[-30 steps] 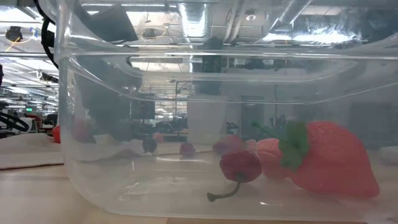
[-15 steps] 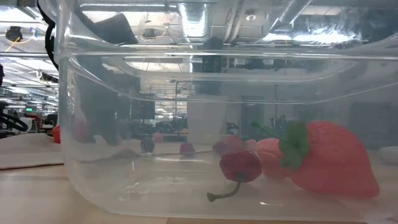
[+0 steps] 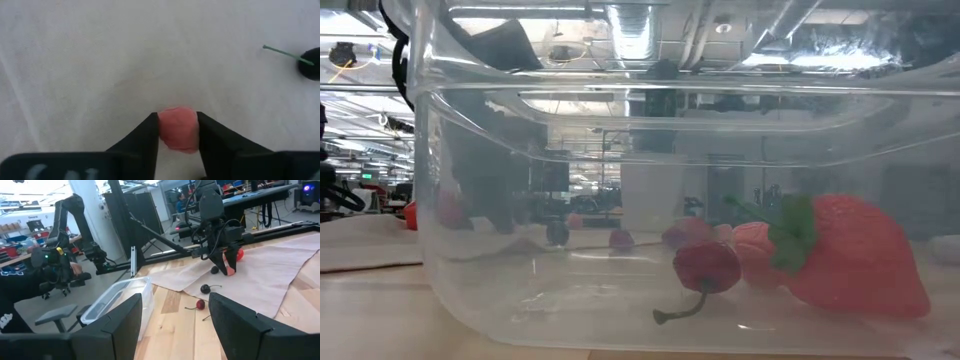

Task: Pick and placing Produce into tupperware
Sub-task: Put the bottom left peach into the transparent bin

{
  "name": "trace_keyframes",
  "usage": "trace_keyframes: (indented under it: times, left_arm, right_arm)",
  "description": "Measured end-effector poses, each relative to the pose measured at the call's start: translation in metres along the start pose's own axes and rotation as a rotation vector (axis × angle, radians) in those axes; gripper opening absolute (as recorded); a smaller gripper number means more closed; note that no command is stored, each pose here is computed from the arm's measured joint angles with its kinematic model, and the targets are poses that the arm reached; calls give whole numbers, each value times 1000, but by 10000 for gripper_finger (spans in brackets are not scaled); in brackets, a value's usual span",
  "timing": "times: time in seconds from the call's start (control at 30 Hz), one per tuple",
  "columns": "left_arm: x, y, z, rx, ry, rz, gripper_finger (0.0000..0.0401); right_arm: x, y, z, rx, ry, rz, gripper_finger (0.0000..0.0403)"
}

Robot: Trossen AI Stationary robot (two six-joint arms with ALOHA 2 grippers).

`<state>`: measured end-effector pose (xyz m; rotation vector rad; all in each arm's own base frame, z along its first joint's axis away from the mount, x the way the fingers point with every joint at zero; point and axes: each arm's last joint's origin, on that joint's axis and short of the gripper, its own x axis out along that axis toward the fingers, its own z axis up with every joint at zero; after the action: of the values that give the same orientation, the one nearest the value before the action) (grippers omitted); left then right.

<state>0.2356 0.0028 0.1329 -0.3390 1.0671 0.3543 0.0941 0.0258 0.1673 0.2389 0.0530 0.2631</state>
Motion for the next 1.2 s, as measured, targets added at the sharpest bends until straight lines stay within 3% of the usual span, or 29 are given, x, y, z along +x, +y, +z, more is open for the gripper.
trace_keyframes:
  times: [0.17, 0.57, 0.9, 1.2]
  left_arm:
    - [0, 0, 0, 5, -3, -1, 71]
    - [-7, -14, 15, 36, -84, -62, 101]
    - [-27, -61, 34, 123, -294, -406, 102]
    - [-49, -106, 25, 172, -390, -592, 103]
  right_arm:
    - [0, 0, 0, 4, 0, 0, 255]
    - [0, 0, 0, 4, 0, 0, 255]
    - [0, 0, 0, 5, 5, -1, 255]
    - [0, 0, 0, 4, 5, -1, 255]
